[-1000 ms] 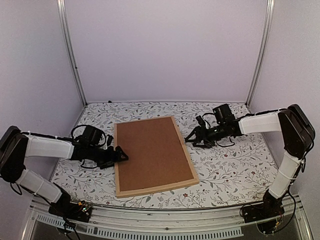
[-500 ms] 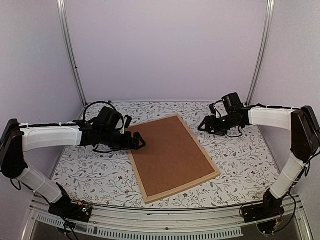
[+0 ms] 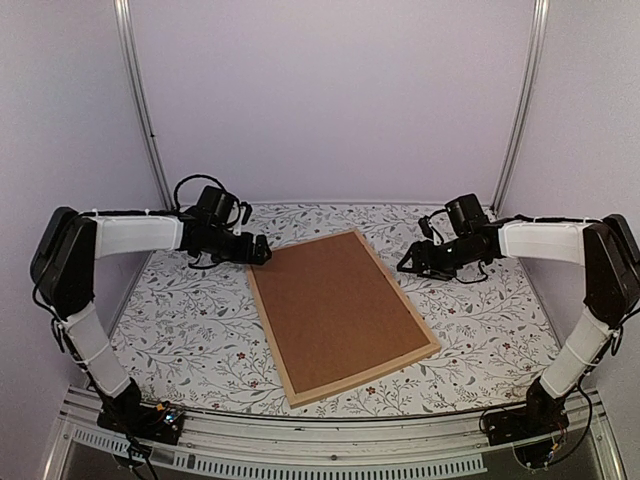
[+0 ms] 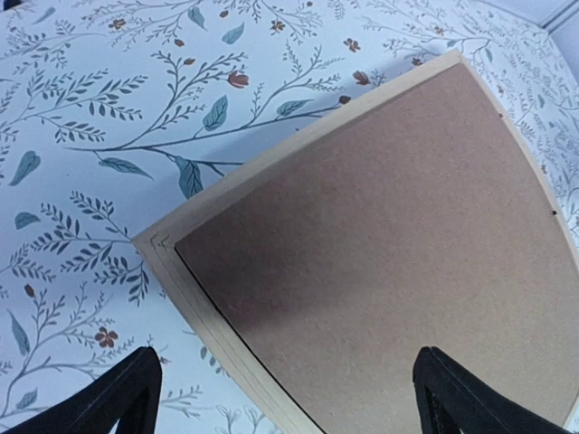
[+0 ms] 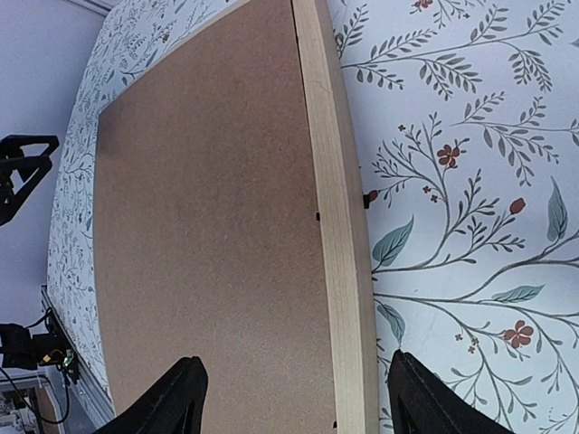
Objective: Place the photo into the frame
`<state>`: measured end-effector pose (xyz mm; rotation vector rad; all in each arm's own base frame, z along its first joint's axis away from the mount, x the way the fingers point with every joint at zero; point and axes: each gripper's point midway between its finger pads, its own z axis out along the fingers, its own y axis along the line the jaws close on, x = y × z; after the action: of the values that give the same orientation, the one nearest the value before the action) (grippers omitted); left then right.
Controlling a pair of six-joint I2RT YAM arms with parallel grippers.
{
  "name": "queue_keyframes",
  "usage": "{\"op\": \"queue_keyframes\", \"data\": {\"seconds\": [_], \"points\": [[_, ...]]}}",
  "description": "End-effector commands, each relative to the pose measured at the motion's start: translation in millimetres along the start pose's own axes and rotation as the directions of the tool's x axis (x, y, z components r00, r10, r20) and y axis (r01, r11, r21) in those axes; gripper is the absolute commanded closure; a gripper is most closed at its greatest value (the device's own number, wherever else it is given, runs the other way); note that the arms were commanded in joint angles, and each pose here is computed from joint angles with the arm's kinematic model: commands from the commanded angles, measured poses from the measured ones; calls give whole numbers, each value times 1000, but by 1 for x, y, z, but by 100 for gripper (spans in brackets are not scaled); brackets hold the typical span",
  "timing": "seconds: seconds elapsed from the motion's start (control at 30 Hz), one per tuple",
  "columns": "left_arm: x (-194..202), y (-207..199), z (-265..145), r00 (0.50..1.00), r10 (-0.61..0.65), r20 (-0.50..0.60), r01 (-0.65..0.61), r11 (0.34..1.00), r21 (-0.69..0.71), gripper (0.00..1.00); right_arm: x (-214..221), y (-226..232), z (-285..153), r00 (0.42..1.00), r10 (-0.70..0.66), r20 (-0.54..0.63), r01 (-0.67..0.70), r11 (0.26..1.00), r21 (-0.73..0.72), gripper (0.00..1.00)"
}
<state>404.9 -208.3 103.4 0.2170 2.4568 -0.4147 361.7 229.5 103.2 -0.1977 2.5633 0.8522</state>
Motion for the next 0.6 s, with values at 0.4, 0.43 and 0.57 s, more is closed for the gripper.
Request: {"op": "queue_keyframes", "data": {"seconds": [0.4, 0.43, 0.57], "points": [[-22, 17, 83, 996, 76, -54, -77, 997, -17, 1, 17, 3, 0, 1000, -19, -5, 19, 999, -48, 27], [-20, 15, 84, 996, 72, -58, -72, 997, -4, 1, 17, 2, 1, 1000, -17, -6, 16, 999, -48, 27], [-13, 11, 82, 995, 68, -67, -66, 998, 21, 2, 19, 1, 3, 1000, -12, -12, 12, 999, -51, 27]]}}
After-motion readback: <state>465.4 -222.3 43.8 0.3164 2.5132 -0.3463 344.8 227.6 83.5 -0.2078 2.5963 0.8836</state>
